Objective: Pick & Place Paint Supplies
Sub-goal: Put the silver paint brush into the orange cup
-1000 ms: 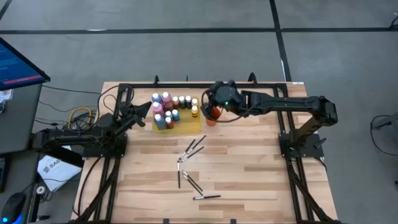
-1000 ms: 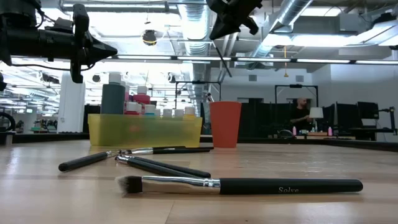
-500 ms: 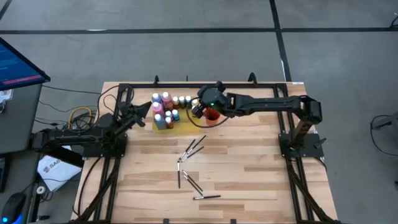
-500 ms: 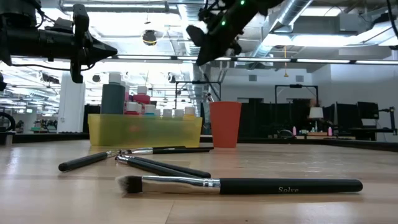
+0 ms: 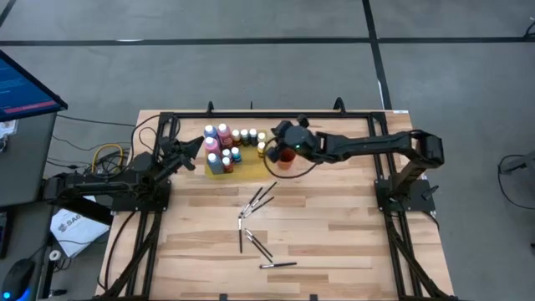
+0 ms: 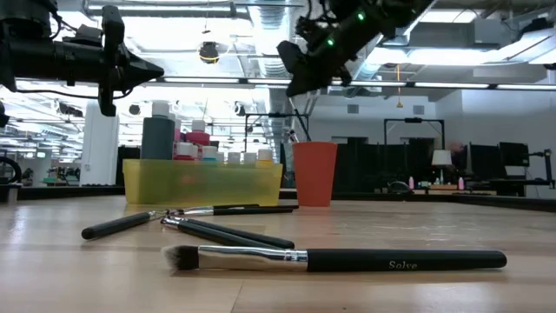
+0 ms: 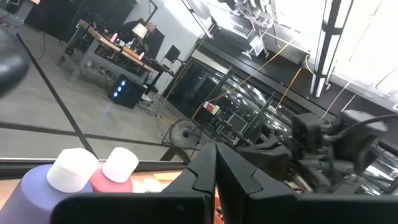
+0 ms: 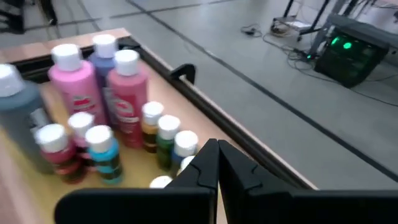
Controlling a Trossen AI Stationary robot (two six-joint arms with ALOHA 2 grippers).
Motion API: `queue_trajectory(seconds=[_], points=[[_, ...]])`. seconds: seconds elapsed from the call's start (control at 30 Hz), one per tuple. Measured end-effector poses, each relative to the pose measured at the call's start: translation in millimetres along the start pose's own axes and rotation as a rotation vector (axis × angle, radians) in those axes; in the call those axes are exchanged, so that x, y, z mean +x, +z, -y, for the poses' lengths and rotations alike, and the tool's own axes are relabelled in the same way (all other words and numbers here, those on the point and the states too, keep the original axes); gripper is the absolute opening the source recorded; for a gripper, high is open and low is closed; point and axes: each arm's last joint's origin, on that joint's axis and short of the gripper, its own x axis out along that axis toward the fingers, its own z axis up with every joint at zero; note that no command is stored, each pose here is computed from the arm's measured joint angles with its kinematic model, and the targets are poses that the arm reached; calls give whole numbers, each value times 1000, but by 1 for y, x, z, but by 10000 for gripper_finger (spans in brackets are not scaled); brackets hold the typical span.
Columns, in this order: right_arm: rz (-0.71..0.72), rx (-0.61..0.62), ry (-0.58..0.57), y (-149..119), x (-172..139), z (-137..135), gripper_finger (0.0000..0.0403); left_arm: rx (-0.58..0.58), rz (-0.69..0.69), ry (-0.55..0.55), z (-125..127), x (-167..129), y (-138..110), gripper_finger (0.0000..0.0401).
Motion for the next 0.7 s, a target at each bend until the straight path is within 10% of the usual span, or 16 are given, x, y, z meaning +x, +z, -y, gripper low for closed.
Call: queue_trajectory(seconds=[0.7], points=[[125, 10, 65, -47, -5, 10, 28, 0, 0, 0, 0, 0, 0, 1]])
